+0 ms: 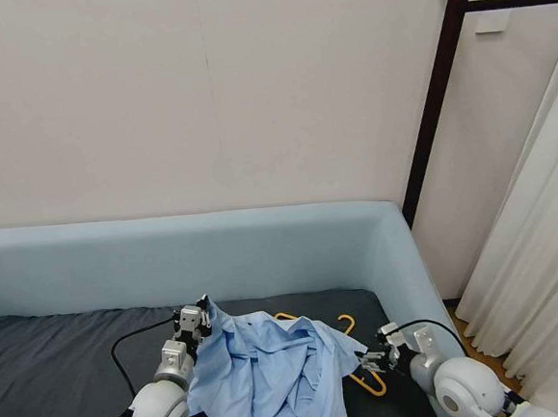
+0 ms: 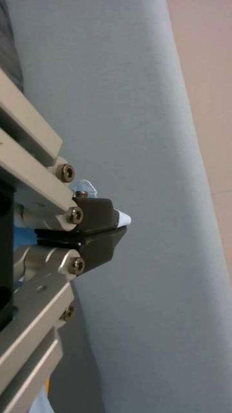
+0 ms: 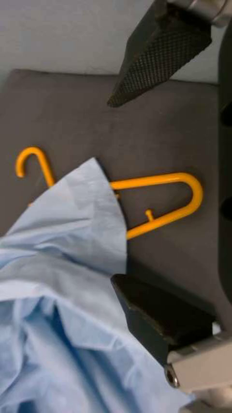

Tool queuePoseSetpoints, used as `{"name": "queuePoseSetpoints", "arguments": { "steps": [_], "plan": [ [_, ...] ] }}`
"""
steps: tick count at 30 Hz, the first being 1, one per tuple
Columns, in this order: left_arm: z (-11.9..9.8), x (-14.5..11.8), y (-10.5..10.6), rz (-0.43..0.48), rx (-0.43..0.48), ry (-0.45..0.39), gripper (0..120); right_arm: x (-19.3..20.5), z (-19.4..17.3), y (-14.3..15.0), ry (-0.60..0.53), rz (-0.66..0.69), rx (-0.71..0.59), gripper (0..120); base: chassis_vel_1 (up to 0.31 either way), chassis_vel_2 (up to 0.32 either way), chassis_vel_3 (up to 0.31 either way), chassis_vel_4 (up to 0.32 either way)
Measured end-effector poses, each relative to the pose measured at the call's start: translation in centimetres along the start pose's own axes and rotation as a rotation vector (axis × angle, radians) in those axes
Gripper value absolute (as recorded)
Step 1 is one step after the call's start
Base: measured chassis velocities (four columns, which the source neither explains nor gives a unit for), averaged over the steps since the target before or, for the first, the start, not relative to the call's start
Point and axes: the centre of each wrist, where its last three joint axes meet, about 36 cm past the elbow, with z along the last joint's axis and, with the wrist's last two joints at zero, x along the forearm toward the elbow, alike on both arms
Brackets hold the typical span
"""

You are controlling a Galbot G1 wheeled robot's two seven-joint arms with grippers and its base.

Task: Pick up the clothes from the sofa and hang them on the clothes hanger.

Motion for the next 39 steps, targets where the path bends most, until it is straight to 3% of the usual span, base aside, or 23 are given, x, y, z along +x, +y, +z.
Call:
{"name": "queuePoseSetpoints", "arguments": {
  "steps": [13,20,24,39],
  "plan": [
    [-0.3,0.3,-0.1,0.016,0.001,-0.004,0,-8.4,2.3,0.2,0.025,0.031,-0.002,100,0.0,0.0,0.0,0.0],
    [-0.4,0.6,0.3,0.017,-0.005,-0.017,0,-10.4,3.5,-1.1,0.043,0.051,-0.001,81,0.0,0.0,0.0,0.0],
    [0.1,1.1,0.2,0.018,-0.003,-0.016,0,-10.7,4.3,-1.3,0.064,0.048,0.016,82,0.0,0.0,0.0,0.0],
    [-0.4,1.0,-0.5,0.016,0.019,-0.033,0,-11.4,5.2,-1.4,0.129,0.024,0.026,33,0.0,0.0,0.0,0.0]
  ]
}}
